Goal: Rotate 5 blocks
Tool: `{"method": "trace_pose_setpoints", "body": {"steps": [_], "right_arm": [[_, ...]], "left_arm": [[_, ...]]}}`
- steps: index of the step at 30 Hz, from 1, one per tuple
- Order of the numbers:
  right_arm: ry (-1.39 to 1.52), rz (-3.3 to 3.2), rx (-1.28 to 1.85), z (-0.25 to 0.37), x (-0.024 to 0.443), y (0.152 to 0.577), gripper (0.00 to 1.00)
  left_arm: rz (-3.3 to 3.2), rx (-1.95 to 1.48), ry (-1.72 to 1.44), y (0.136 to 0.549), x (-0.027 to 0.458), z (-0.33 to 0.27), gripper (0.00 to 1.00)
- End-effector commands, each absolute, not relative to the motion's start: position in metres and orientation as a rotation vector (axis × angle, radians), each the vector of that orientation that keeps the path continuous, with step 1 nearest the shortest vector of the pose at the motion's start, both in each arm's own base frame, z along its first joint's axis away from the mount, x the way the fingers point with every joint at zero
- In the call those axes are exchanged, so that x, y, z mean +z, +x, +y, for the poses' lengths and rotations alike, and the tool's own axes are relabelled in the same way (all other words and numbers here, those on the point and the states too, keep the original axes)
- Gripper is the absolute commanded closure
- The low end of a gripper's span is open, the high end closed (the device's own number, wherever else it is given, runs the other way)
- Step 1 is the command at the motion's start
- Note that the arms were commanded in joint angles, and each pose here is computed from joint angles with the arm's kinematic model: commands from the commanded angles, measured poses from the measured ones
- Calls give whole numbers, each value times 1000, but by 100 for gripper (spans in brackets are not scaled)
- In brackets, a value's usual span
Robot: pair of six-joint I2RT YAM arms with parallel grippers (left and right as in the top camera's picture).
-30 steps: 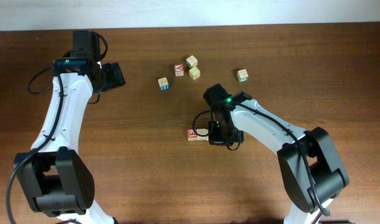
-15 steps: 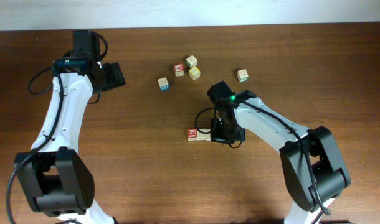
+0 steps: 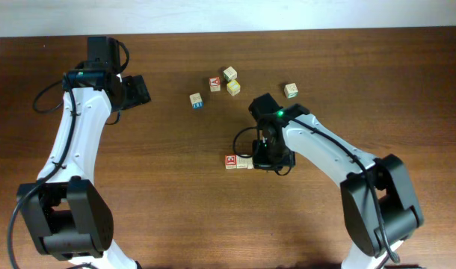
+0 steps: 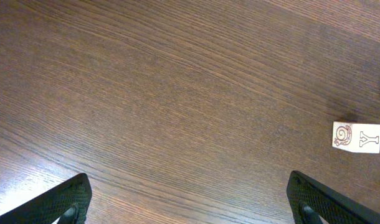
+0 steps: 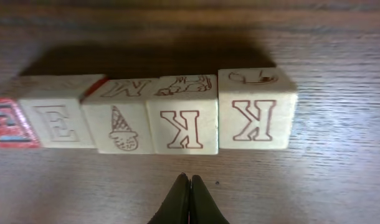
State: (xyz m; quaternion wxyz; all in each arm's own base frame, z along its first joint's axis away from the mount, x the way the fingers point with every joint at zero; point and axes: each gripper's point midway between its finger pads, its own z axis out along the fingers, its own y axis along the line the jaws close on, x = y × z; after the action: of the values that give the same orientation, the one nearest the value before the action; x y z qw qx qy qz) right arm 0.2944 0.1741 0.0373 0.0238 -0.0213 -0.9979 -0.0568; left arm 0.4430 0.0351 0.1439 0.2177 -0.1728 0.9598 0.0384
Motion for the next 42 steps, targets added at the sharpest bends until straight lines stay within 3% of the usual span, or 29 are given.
{"method": "trace_pose_setpoints", "body": {"steps": [1,9,18,42], "right_arm": [[-82,-3192,-161,165,59,315,96],[-214,-3328,-237,136,62,368,96],[-167,-3389,-154,145,43,383,96],[-113,-3266,-171,151,22,352,96]], "left_arm": [[2659,98,-493,445,142,34,1],[2659,97,-493,445,142,34,1],[2659,97,-493,445,142,34,1],[2667,73,-489,444,141,31,1]]}}
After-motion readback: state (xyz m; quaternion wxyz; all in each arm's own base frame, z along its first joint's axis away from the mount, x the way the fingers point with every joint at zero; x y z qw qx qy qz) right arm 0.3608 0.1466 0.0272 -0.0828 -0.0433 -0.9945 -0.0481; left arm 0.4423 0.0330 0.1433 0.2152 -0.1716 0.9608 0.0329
